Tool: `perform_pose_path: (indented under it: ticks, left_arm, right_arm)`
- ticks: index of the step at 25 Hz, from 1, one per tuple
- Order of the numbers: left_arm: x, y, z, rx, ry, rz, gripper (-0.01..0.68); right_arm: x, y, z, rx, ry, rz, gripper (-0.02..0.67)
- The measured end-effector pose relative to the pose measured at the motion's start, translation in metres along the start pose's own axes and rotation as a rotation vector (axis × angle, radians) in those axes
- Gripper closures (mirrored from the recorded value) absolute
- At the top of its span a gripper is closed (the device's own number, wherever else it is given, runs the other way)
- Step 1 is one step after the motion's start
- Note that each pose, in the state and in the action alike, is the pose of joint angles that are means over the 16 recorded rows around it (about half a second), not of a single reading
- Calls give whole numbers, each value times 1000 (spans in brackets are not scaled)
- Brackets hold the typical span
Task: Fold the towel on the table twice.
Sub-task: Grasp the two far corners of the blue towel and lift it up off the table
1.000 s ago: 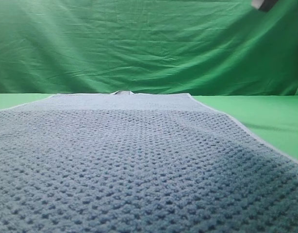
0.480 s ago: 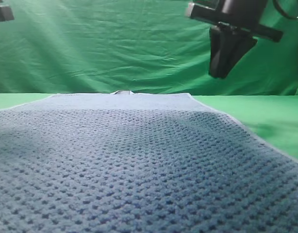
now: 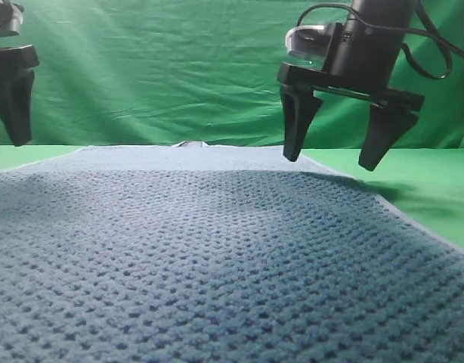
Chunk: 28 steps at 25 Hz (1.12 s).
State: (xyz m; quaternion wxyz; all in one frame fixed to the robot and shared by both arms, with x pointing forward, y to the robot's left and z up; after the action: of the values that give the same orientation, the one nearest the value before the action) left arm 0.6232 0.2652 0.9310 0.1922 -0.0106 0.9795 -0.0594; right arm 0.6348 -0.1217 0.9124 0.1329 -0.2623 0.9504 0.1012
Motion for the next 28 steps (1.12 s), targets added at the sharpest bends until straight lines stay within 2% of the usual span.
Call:
perform_pose_path:
  ticks: [4, 7, 21, 25, 28]
  left_arm:
    - [-3, 0, 6, 2, -20, -7, 57]
    - [-5, 1, 12, 1, -28, -11, 32]
    - [-3, 4, 41, -6, -9, -23, 32]
    - [-4, 4, 45, -1, -10, -32, 54]
    - [-5, 3, 46, 6, -8, -42, 109]
  right_arm:
    - [-3, -2, 3, 7, -19, 1, -18]
    - [-5, -3, 5, 11, -29, 1, -22]
    - [-1, -4, 21, 6, 15, -1, 10]
    - [1, -4, 23, 4, 29, -10, 56]
    - [2, -4, 24, 2, 43, -19, 120]
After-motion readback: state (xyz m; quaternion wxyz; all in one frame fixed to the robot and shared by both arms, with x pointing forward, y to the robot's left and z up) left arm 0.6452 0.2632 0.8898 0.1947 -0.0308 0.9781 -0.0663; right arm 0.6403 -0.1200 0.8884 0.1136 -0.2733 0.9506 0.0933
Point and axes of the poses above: a point on each arm's last joint axis where the gripper is mounted, z pointing out along that axis toward the gripper, y along the wrist's bending axis when the last joint is at zero, x = y × z, the point moved 5 cm from there along z, pointing out along that axis toward the gripper, and after that the axes turned 6 degrees about -z, right-handed, at the moved point
